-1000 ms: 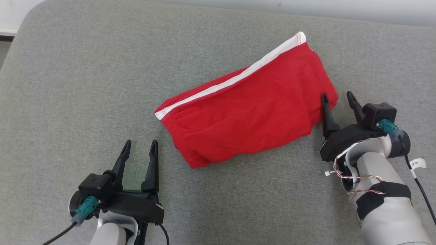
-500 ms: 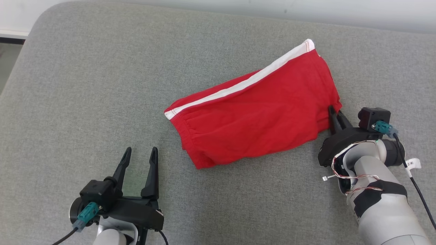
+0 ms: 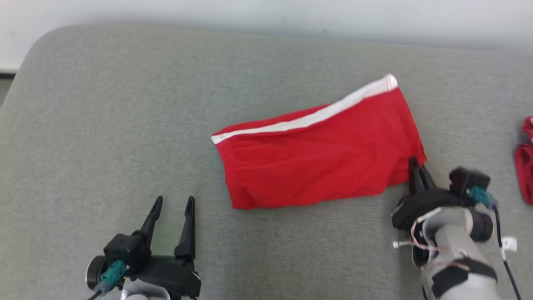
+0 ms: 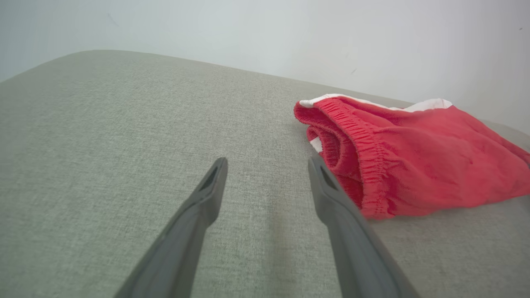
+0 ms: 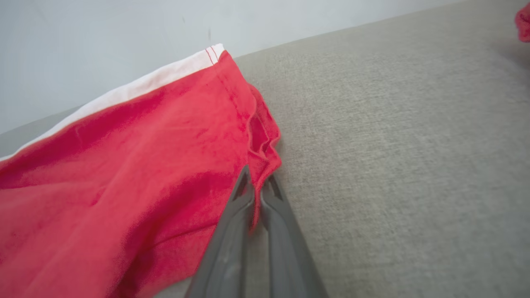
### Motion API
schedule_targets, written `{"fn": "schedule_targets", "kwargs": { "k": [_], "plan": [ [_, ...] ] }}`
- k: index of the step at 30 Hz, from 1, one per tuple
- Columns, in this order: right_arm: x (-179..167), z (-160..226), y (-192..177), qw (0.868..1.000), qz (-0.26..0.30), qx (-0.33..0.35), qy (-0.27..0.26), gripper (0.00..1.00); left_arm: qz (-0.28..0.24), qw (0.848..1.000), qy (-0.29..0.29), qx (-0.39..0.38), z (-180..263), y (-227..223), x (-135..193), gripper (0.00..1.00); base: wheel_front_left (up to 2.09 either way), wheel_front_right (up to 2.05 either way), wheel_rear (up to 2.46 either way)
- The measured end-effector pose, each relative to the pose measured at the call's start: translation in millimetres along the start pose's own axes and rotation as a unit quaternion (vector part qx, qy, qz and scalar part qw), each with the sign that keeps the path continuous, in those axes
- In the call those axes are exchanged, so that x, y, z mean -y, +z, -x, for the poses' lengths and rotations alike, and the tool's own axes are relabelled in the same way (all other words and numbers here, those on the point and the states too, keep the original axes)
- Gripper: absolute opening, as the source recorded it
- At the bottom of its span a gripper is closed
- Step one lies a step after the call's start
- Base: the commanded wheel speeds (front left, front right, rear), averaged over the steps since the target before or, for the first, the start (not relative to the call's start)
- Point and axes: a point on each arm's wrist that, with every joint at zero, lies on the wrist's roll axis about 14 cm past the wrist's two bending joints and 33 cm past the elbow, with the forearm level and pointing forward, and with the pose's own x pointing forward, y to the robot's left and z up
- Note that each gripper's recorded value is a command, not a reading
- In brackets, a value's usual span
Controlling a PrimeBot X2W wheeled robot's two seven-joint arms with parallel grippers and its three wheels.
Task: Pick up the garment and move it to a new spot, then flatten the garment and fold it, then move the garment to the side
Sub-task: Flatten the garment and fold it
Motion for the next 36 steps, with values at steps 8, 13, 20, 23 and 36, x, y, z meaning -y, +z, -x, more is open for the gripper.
{"fn": "schedule_targets", "kwargs": {
  "k": [8,13,20,23,36],
  "plan": [
    [26,44,-7,0.999,-0.029,0.016,-0.037,0.0,-0.007,1.0,-0.026,-0.004,3,-3,18,1.0,0.0,0.0,0.0],
    [42,67,-7,0.997,-0.043,0.027,-0.058,0.0,-0.007,0.999,-0.038,-0.009,8,-8,28,1.0,0.0,0.0,0.0],
    [48,87,7,0.996,-0.036,0.055,-0.061,0.0,-0.007,0.998,-0.055,-0.008,13,-7,41,1.0,0.0,0.0,0.0],
    [39,85,17,0.996,-0.026,0.068,-0.046,0.0,-0.007,0.998,-0.06,-0.01,13,-8,44,1.0,0.0,0.0,0.0],
    [-68,83,67,0.981,0.051,0.143,0.118,0.0,-0.002,0.999,-0.052,-0.008,22,-7,40,1.0,0.0,0.0,0.0]
  ]
}}
